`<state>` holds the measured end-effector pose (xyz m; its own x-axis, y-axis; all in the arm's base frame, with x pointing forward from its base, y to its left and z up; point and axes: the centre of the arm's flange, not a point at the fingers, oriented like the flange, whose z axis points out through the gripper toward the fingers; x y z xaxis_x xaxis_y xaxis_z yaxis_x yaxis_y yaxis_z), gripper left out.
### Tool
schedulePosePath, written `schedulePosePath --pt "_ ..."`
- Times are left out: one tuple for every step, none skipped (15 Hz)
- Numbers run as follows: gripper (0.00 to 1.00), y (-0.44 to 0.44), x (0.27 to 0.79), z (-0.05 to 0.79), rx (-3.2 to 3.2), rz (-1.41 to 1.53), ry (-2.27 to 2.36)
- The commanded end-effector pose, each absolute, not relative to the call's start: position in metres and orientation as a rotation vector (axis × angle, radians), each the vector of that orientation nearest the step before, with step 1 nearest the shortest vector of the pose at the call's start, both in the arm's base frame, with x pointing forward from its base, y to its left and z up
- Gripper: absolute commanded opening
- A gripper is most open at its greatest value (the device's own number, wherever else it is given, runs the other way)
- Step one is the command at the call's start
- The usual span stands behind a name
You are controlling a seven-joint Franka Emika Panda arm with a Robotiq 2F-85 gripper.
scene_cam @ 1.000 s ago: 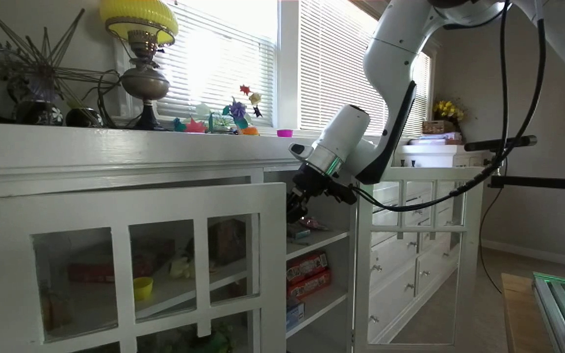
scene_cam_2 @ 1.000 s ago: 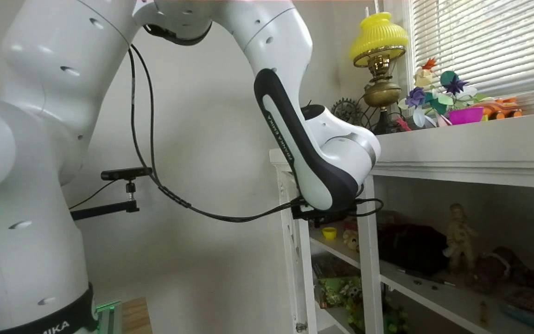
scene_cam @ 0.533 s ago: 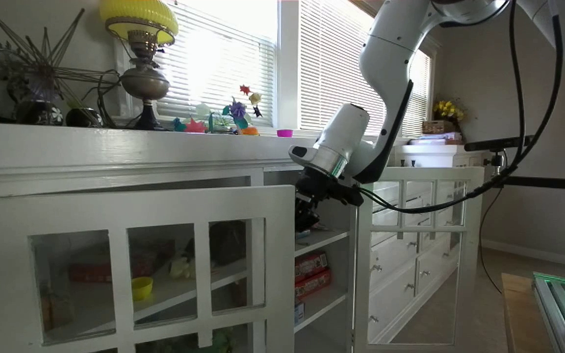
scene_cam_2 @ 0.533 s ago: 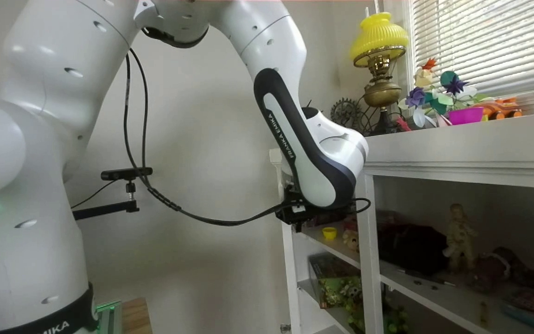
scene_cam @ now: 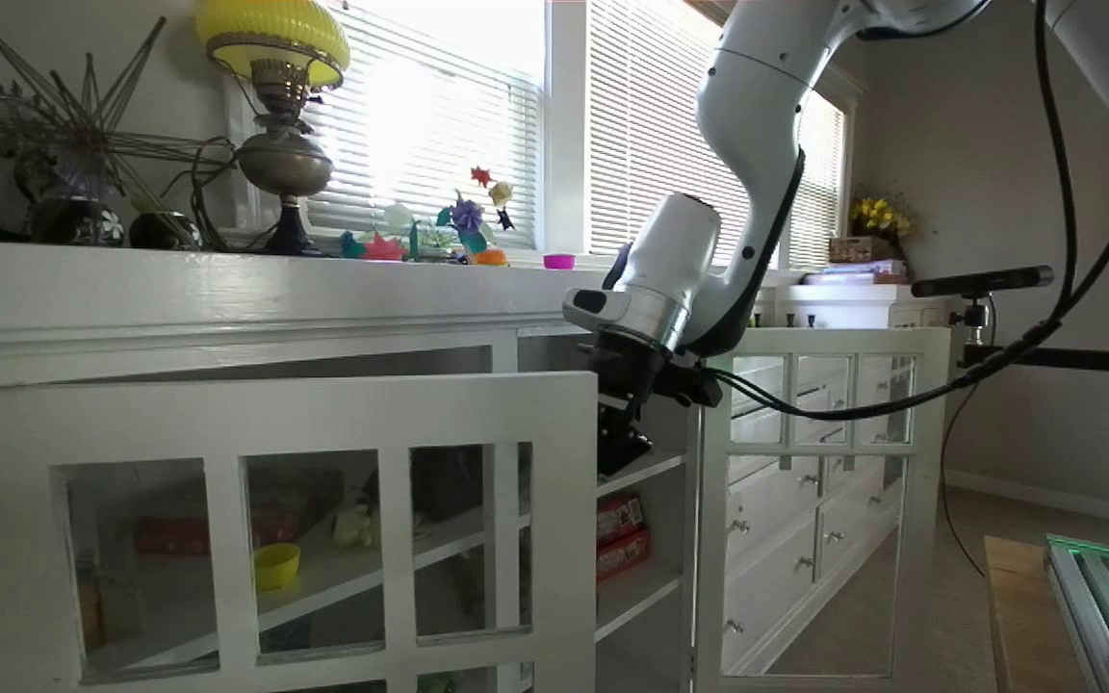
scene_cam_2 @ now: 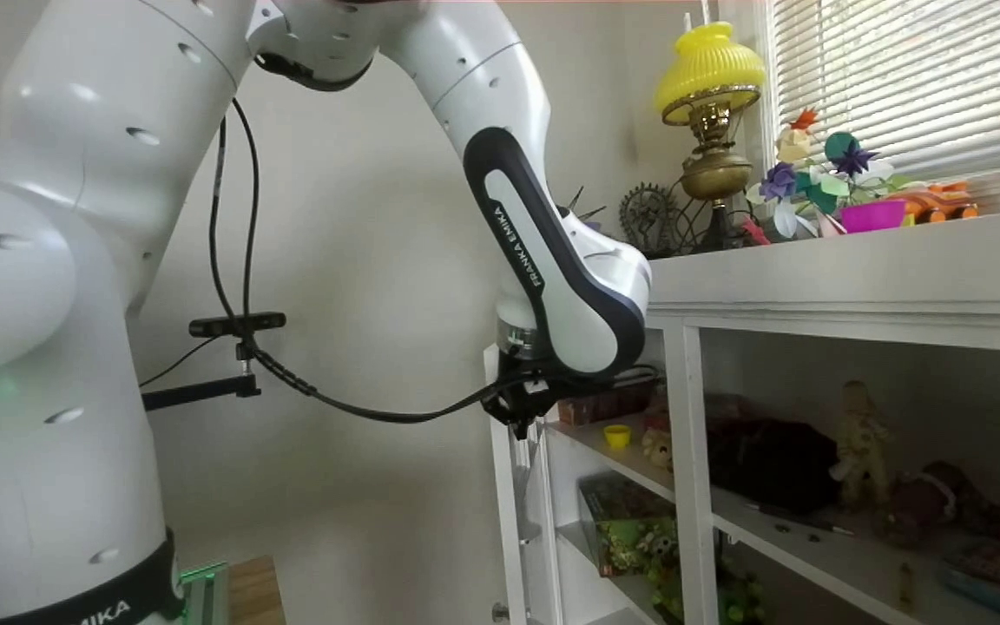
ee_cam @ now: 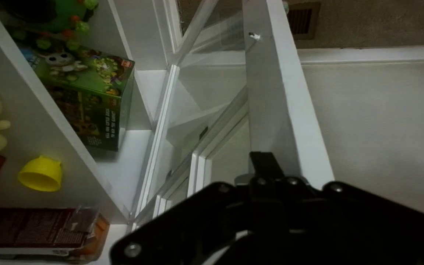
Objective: Open the left cupboard door
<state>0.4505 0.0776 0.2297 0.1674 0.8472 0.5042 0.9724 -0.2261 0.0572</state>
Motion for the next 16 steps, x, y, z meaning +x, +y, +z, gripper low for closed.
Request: schedulePosePath --pt "0.0 0.098 0.439 0.25 -2.113 -0.608 -1.795" --pt "0.0 0.103 0.436 0.251 -2.098 -0.602 -1.806" --pt "0.0 0.107 0.434 0.253 -2.082 -0.591 -1.814" --pt "0.0 0.113 0.431 0.253 -2.068 -0.579 -1.821" --pt "0.0 0.118 0.429 0.253 -2.059 -0.572 -1.824" --pt "0.0 0.125 0.426 0.253 -2.056 -0.562 -1.822" --pt "0.0 0.133 0.423 0.253 -2.046 -0.556 -1.825" --pt "0.0 0.142 0.419 0.253 -2.037 -0.549 -1.832" --pt "0.0 0.151 0.415 0.253 -2.026 -0.545 -1.838" --pt "0.0 0.16 0.41 0.254 -2.018 -0.537 -1.84" --pt "0.0 0.169 0.407 0.252 -2.013 -0.525 -1.839" --pt "0.0 0.178 0.403 0.251 -2.011 -0.516 -1.836" --pt "0.0 0.187 0.399 0.249 -2.012 -0.502 -1.832" --pt "0.0 0.196 0.393 0.246 -2.016 -0.493 -1.83" --pt "0.0 0.204 0.387 0.245 -2.024 -0.491 -1.823" --pt "0.0 0.211 0.382 0.246 -2.029 -0.487 -1.824"
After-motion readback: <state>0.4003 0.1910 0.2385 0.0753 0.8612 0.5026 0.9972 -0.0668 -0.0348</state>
